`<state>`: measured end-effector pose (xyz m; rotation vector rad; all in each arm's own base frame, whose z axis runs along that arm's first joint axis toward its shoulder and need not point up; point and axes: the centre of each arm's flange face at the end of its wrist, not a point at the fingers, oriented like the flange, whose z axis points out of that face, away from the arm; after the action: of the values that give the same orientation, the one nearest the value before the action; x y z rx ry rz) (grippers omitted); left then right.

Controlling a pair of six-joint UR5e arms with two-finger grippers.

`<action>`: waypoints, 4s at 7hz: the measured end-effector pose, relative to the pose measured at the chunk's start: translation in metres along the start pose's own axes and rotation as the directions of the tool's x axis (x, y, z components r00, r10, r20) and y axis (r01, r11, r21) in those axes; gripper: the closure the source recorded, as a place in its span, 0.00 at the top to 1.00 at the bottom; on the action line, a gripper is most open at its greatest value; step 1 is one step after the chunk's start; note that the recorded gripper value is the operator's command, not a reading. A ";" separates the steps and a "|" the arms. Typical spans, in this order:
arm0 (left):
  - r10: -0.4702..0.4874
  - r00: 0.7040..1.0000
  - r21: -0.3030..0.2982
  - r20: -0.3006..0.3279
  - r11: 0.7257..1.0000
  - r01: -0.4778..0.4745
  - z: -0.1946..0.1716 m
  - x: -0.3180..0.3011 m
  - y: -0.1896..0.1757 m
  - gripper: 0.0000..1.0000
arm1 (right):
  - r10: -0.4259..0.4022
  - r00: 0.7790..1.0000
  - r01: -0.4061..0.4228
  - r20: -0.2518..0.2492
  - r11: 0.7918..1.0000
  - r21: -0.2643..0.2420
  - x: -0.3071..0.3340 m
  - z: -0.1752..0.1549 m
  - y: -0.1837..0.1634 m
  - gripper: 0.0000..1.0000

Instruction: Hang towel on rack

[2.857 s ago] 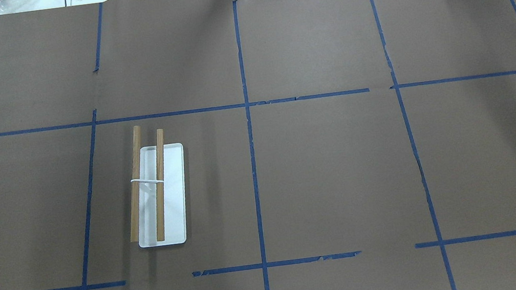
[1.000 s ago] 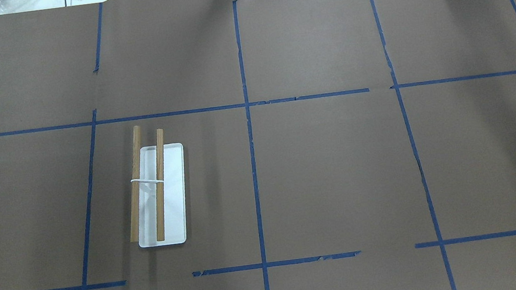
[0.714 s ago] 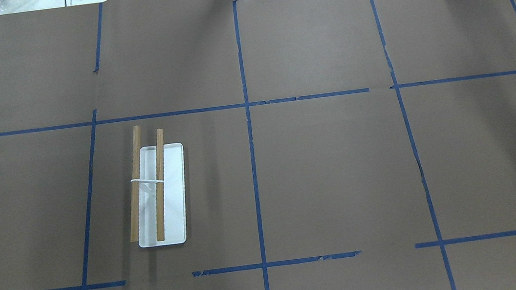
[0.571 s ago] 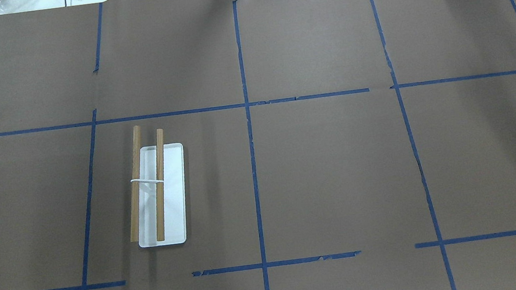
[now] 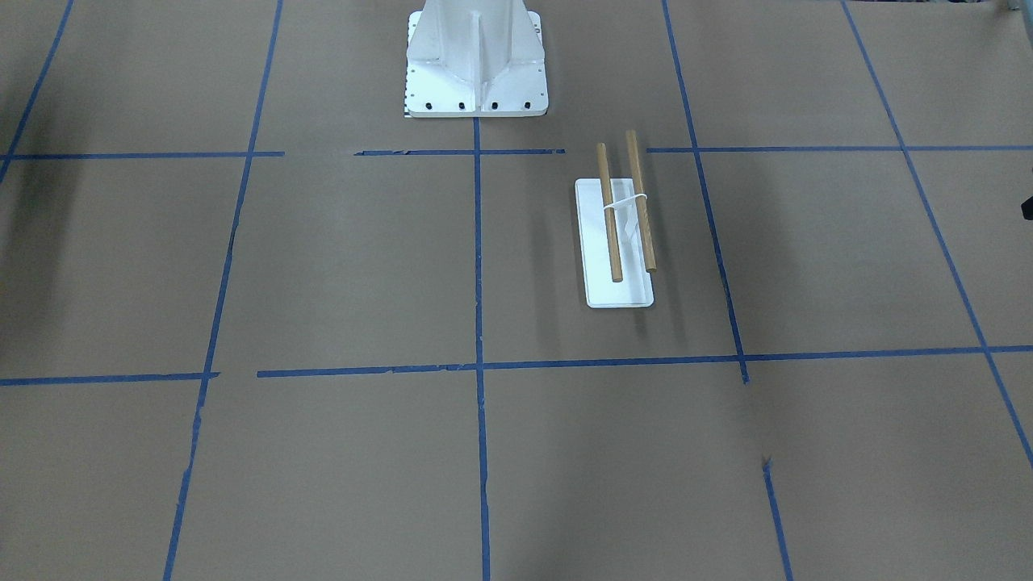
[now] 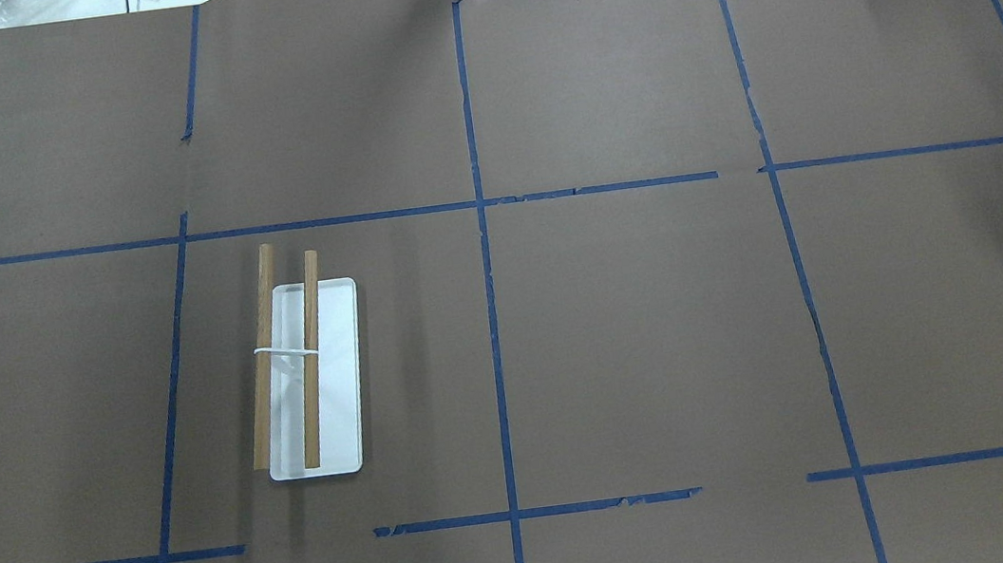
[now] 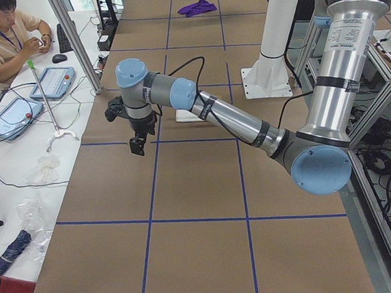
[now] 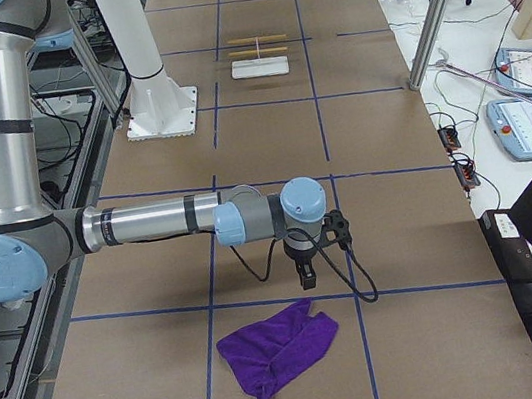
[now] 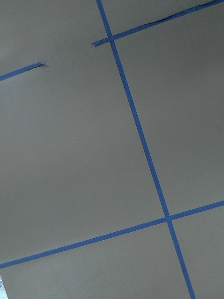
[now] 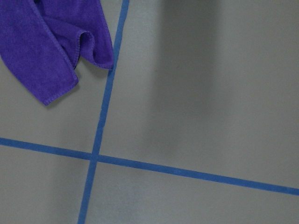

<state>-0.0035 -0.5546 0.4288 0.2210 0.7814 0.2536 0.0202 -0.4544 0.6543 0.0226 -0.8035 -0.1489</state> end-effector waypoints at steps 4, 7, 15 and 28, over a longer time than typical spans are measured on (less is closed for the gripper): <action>0.000 1.000 0.000 0.002 1.000 0.000 0.000 0.000 0.001 1.00 | 0.007 1.000 -0.008 0.006 1.000 0.010 0.072 0.075 -0.003 0.99; -0.001 1.000 -0.003 0.004 1.000 0.001 0.001 -0.001 0.001 1.00 | 0.023 1.000 -0.023 0.018 1.000 -0.013 0.068 0.106 0.003 0.99; -0.013 1.000 -0.017 0.003 1.000 0.014 0.008 -0.008 0.008 1.00 | 0.005 1.000 -0.003 0.018 0.996 -0.086 0.068 0.140 0.023 0.00; -0.185 0.930 0.073 -0.319 0.973 0.219 0.045 0.254 -0.078 0.99 | 0.251 0.847 -0.258 0.469 0.965 -0.051 -0.517 -0.146 -0.081 0.00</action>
<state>0.2129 -0.5557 0.2683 0.2018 1.1250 0.0496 -0.2385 -0.4669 0.1769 -0.1126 -1.2894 0.1118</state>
